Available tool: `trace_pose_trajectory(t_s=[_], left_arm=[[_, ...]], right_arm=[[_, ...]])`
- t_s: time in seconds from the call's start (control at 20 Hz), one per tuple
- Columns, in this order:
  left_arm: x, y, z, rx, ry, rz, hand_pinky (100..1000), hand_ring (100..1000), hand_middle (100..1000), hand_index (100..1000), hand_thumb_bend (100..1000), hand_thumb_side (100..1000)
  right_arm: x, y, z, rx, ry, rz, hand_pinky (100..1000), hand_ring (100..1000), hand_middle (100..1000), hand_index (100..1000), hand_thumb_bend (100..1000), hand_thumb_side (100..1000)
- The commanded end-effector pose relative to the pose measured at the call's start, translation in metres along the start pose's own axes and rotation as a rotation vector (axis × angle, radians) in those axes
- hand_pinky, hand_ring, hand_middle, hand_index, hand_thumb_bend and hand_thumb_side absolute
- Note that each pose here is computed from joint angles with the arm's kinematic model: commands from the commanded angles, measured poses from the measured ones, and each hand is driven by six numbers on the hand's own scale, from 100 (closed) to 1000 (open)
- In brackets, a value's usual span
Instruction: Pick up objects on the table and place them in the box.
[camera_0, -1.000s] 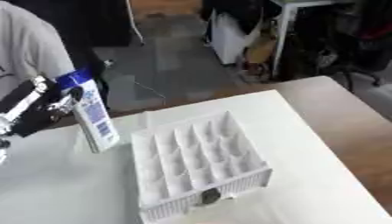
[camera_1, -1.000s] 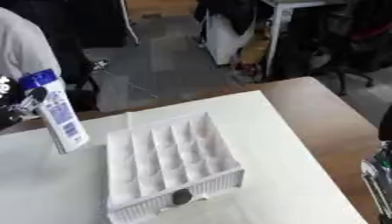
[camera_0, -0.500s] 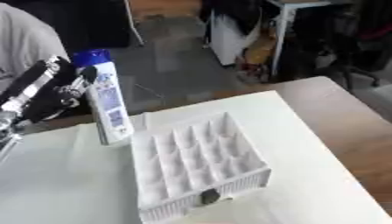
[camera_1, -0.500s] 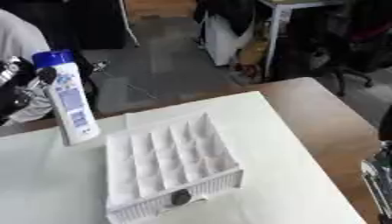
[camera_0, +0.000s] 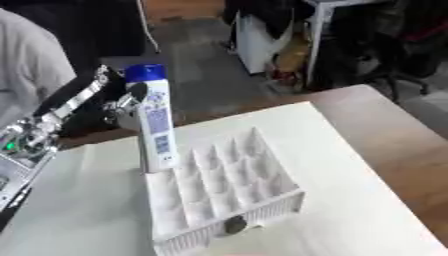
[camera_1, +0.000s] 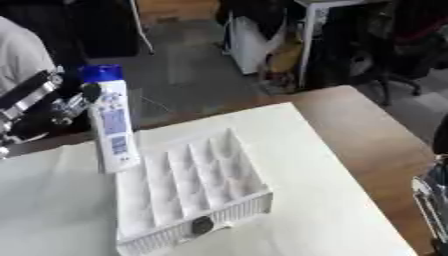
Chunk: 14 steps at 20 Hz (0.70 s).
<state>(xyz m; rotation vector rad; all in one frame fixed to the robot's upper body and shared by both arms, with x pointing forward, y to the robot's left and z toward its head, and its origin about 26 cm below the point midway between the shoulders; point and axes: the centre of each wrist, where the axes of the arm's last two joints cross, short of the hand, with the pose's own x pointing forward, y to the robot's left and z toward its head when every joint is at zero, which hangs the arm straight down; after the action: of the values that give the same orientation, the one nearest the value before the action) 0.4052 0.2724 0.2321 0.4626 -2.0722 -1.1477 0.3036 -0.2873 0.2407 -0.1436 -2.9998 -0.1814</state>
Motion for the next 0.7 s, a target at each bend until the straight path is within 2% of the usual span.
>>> trace_pose_trajectory(t_s=[0.05, 0.6, 0.65, 0.7], left_arm=[[0.0046, 0.0088, -0.0076, -0.017, -0.036, -0.035, 100, 100, 100, 397, 124, 898], [-0.0023, 0.0008, -0.0101, -0.079, -0.081, -0.028, 100, 100, 104, 468, 106, 941], [-0.0020, 0.0001, -0.0103, -0.081, -0.092, -0.021, 100, 160, 322, 589, 175, 981], [-0.0020, -0.0007, -0.0101, -0.088, -0.103, -0.015, 100, 183, 343, 604, 193, 988]], right_arm=[[0.0037, 0.0025, -0.0106, -0.003, -0.044, -0.019, 393, 450, 420, 573, 100, 1000], [0.0037, 0.0048, -0.0141, -0.005, -0.053, -0.032, 394, 449, 421, 572, 100, 1000], [0.0037, 0.0048, -0.0142, -0.005, -0.053, -0.032, 394, 449, 421, 572, 100, 1000], [0.0037, 0.0049, -0.0143, -0.005, -0.053, -0.033, 394, 449, 421, 572, 100, 1000]])
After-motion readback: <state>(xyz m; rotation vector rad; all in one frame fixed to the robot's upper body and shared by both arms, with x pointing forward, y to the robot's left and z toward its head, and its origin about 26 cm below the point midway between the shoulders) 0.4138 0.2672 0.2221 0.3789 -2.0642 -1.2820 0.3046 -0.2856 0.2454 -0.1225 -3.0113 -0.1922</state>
